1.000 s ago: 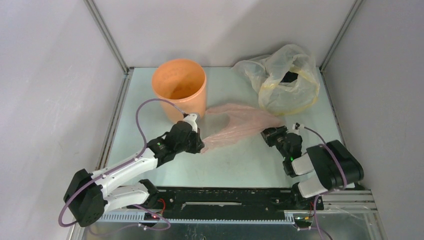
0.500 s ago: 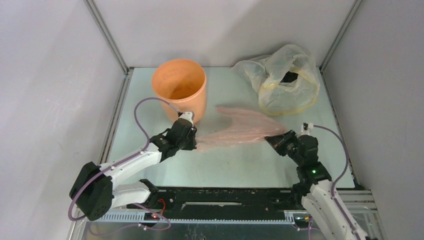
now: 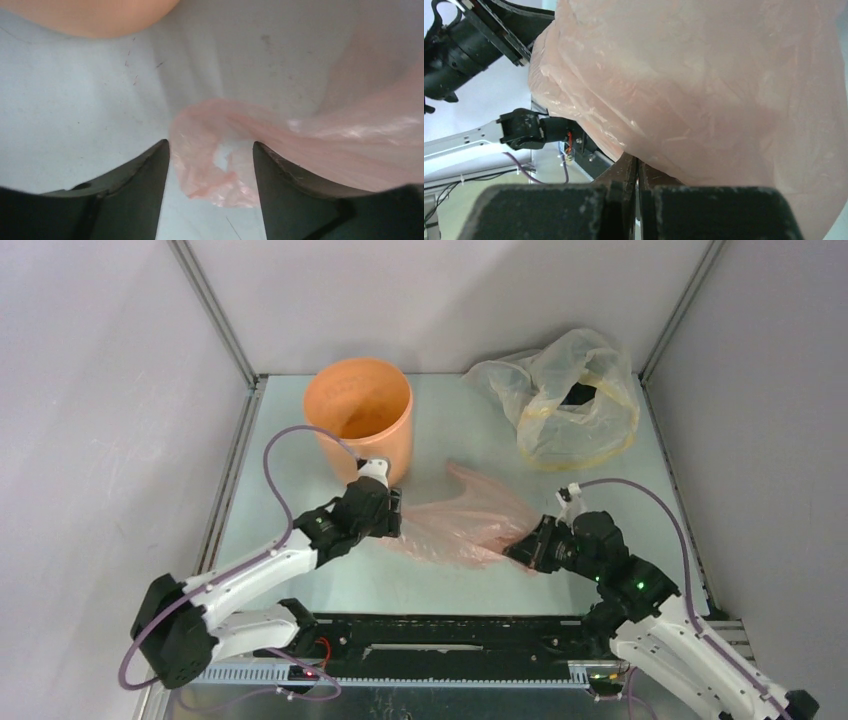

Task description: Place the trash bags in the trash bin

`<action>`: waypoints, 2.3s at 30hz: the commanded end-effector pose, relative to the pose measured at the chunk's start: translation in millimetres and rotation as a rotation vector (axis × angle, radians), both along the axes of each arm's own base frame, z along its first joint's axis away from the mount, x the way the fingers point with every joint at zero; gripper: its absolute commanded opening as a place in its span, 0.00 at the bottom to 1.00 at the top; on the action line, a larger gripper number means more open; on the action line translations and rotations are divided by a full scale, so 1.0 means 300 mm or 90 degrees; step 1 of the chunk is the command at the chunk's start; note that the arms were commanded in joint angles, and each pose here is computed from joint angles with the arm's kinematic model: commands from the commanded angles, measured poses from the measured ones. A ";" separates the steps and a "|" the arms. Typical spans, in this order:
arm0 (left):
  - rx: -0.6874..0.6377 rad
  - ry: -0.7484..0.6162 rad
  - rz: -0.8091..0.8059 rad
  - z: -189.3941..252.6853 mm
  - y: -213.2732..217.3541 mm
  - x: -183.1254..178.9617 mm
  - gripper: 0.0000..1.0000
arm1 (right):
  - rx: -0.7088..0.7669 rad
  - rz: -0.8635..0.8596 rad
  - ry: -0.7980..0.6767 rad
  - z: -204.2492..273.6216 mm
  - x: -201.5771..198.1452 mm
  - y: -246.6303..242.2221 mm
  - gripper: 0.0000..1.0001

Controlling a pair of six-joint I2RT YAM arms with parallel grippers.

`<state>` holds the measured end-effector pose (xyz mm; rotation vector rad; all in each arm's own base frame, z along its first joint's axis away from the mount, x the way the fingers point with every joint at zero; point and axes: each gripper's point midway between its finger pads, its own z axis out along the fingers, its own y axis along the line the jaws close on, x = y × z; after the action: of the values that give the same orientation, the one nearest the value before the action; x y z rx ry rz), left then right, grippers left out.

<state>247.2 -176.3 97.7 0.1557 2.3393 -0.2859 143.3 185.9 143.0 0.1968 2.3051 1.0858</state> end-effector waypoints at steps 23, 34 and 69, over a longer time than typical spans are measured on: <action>-0.122 -0.446 -0.489 0.559 -0.352 -0.384 0.63 | 0.013 -0.196 0.061 0.156 0.173 0.088 0.00; 0.158 -0.546 -0.589 0.448 -0.539 -0.336 0.68 | 0.032 -0.158 0.082 0.162 0.140 0.119 0.00; 0.164 -0.557 -0.603 0.359 -0.613 -0.315 0.00 | -0.081 -0.224 -0.036 0.172 0.129 -0.123 0.85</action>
<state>159.8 -363.0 172.2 1.3678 1.3207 -0.1266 172.9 173.3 196.5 0.4768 2.1888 0.9041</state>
